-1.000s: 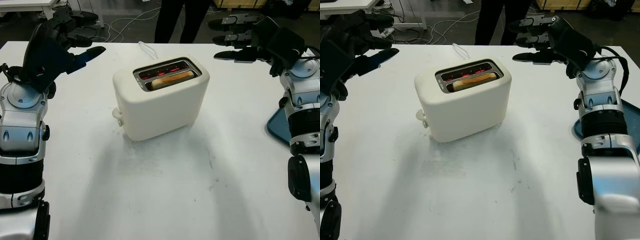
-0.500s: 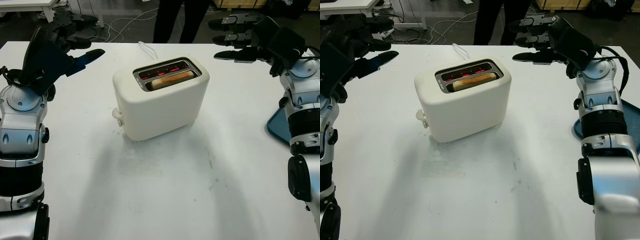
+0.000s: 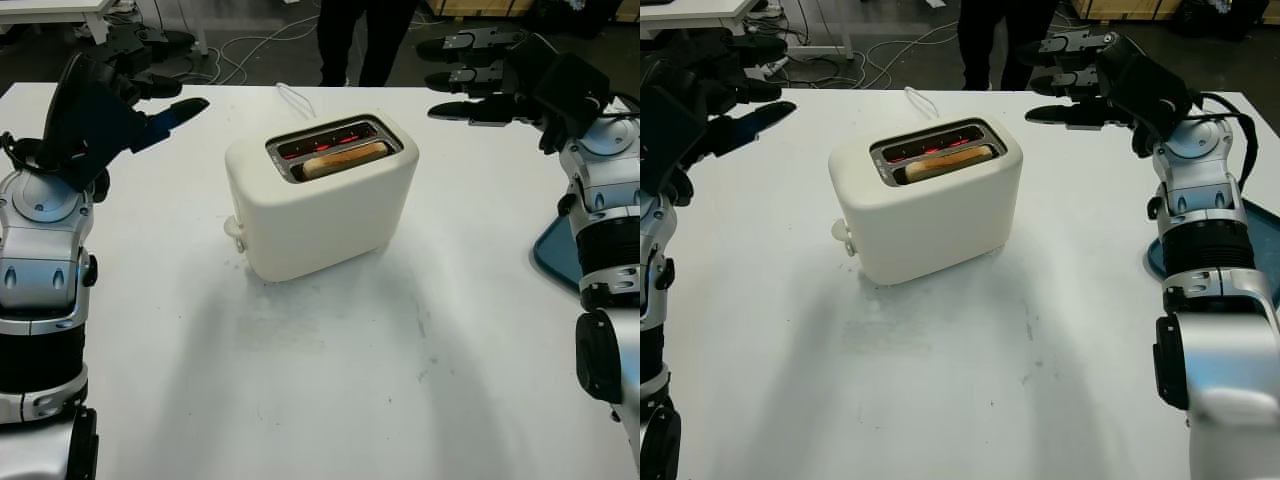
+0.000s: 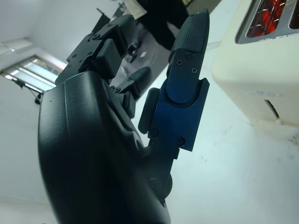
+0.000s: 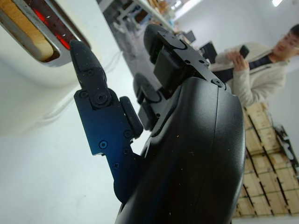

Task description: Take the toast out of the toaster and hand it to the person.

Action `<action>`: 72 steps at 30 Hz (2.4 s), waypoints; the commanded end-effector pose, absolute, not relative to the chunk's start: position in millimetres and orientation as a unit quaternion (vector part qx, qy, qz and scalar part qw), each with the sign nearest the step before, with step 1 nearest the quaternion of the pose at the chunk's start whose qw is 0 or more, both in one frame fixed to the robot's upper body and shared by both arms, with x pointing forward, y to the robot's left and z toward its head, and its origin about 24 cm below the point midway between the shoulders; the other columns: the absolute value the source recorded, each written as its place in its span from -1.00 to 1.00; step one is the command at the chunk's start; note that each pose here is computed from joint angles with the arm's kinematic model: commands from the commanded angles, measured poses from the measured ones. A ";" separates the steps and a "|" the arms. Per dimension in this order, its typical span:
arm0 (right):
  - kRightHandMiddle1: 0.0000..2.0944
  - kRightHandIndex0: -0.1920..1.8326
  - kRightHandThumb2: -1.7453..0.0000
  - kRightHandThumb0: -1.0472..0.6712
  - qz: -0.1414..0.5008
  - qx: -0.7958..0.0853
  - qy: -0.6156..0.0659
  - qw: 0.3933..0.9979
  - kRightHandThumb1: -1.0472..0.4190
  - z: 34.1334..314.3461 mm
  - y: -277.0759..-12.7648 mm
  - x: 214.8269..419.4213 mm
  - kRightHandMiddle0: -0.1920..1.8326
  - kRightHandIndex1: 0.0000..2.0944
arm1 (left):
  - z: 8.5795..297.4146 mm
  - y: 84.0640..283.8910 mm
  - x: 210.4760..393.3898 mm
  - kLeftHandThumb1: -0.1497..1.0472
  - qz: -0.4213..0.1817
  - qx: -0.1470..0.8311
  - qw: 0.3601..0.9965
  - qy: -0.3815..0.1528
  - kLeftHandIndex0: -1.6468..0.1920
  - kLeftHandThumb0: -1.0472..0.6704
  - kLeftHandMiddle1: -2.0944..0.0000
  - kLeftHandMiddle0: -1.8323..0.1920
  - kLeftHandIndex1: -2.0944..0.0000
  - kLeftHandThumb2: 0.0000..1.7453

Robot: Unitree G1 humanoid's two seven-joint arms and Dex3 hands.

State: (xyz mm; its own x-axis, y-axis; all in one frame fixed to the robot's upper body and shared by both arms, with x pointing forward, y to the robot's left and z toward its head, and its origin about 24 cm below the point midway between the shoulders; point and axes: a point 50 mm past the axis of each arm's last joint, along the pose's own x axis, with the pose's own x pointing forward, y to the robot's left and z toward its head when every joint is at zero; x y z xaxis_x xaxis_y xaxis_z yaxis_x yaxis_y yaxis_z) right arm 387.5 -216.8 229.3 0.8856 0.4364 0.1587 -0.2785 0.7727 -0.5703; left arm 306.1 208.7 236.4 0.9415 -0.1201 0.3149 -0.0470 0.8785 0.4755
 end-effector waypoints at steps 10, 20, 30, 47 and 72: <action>-1.00 -0.18 1.00 -0.29 0.193 -0.282 -0.146 0.928 -0.57 232.1 -216.0 386.8 -0.15 -0.93 | 235.9 210.0 304.0 0.78 -0.016 0.244 0.955 -0.170 0.28 -0.47 0.21 0.50 0.65 -0.98; -1.00 -0.17 1.00 -0.29 0.191 -0.281 -0.145 0.929 -0.57 232.1 -215.2 386.4 -0.15 -0.93 | 236.2 209.9 303.9 0.79 -0.018 0.245 0.955 -0.168 0.28 -0.48 0.20 0.52 0.67 -0.99; -1.00 -0.17 1.00 -0.26 0.191 -0.276 -0.141 0.931 -0.56 231.9 -214.8 387.2 -0.15 -0.93 | 236.2 210.0 303.5 0.79 -0.016 0.251 0.953 -0.169 0.26 -0.48 0.19 0.51 0.69 -0.98; -0.99 -0.17 1.00 -0.34 0.196 -0.263 -0.137 0.935 -0.54 230.7 -212.6 388.4 -0.13 -0.93 | 236.1 208.8 304.0 0.79 -0.018 0.240 0.956 -0.167 0.25 -0.45 0.19 0.52 0.71 -0.99; -1.00 -0.18 1.00 -0.35 0.197 -0.275 -0.144 0.930 -0.56 232.9 -212.0 387.0 -0.15 -0.91 | 238.5 208.3 305.2 0.79 -0.019 0.244 0.955 -0.168 0.24 -0.47 0.19 0.53 0.74 -0.99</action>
State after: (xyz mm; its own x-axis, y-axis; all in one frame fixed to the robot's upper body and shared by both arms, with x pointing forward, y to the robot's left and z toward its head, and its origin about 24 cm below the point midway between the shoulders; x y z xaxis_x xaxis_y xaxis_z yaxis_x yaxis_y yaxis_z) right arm 388.0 -214.8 228.8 0.8874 0.4382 0.1430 -0.2917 0.7741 -0.5619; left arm 306.3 209.0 235.4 0.9459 -0.1158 0.3032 -0.0429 0.8814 0.4704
